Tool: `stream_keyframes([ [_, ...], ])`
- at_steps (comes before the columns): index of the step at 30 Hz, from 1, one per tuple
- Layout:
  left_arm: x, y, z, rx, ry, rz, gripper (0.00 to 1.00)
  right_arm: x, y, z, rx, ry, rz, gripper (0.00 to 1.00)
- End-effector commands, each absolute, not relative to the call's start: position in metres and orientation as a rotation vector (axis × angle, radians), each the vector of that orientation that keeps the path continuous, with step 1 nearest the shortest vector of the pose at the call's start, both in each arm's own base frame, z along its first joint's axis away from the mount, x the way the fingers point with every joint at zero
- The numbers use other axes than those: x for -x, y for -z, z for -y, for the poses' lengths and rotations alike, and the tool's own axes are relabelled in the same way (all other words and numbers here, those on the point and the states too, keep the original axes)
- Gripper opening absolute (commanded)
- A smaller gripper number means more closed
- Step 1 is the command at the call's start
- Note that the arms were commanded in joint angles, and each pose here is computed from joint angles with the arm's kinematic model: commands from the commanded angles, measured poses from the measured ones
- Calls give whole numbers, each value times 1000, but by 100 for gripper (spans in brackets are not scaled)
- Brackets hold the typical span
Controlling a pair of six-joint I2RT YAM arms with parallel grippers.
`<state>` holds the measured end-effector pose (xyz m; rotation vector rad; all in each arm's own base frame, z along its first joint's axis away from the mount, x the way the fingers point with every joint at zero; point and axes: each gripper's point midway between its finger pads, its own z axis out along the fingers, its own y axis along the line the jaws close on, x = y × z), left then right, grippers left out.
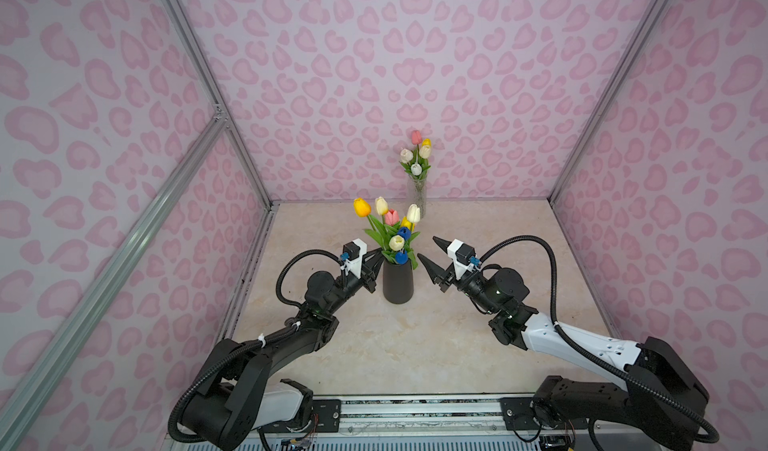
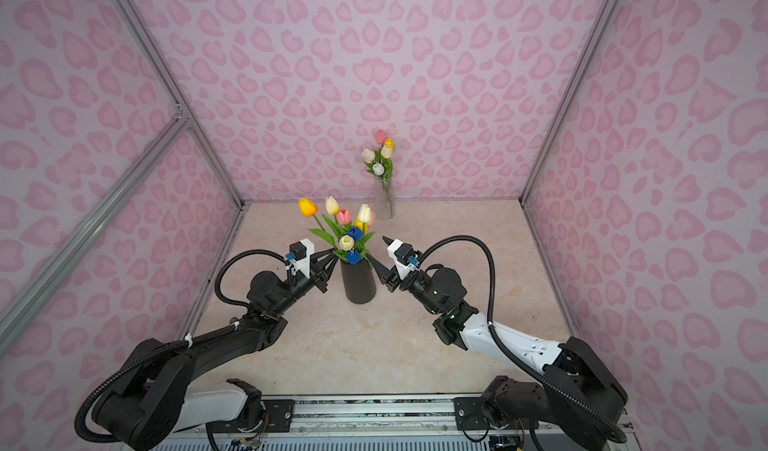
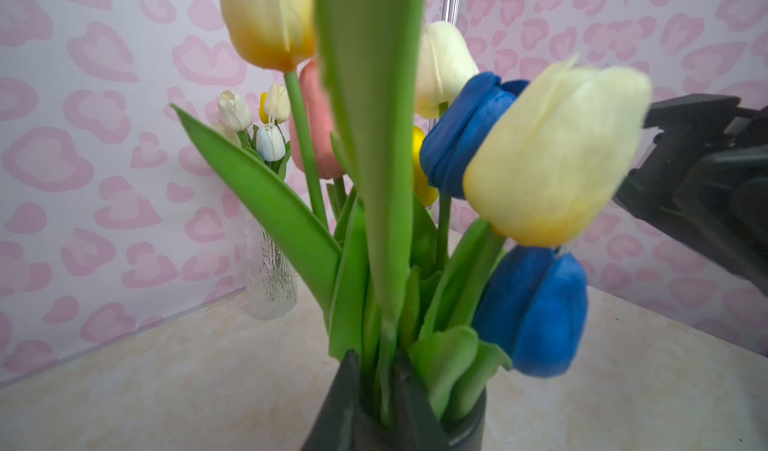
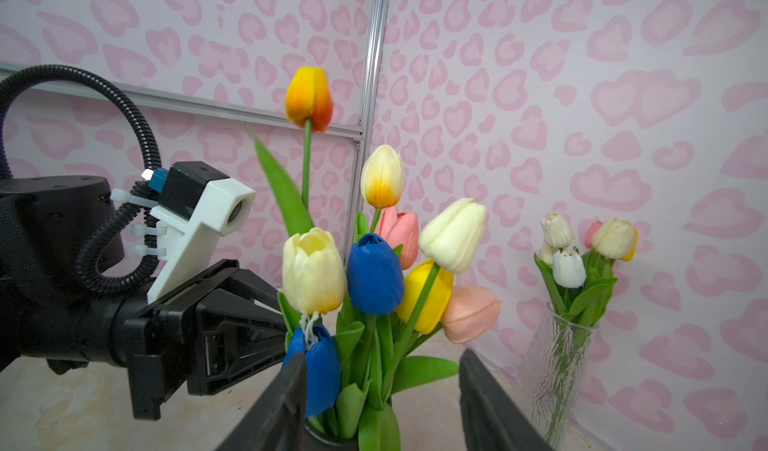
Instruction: Arrange the flowers into the vase
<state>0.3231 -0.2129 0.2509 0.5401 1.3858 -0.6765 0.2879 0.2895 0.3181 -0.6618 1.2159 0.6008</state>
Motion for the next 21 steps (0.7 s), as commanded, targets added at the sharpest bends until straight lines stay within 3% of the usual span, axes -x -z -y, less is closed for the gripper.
stream_keyframes([
  [1,-322,-246,206,-545,617,-1409,27,-286,-324,-291,659,-610,-1189,58],
  [6,-317,-238,194,-564,519,-1465,30,-286,-324,-290,657,-606,-1190,58],
  [15,-304,-267,194,-612,518,-1441,32,-293,-324,-281,599,-595,-1212,58],
  [21,-297,-254,175,-516,477,-1459,40,-297,-286,-275,624,-613,-1329,59],
])
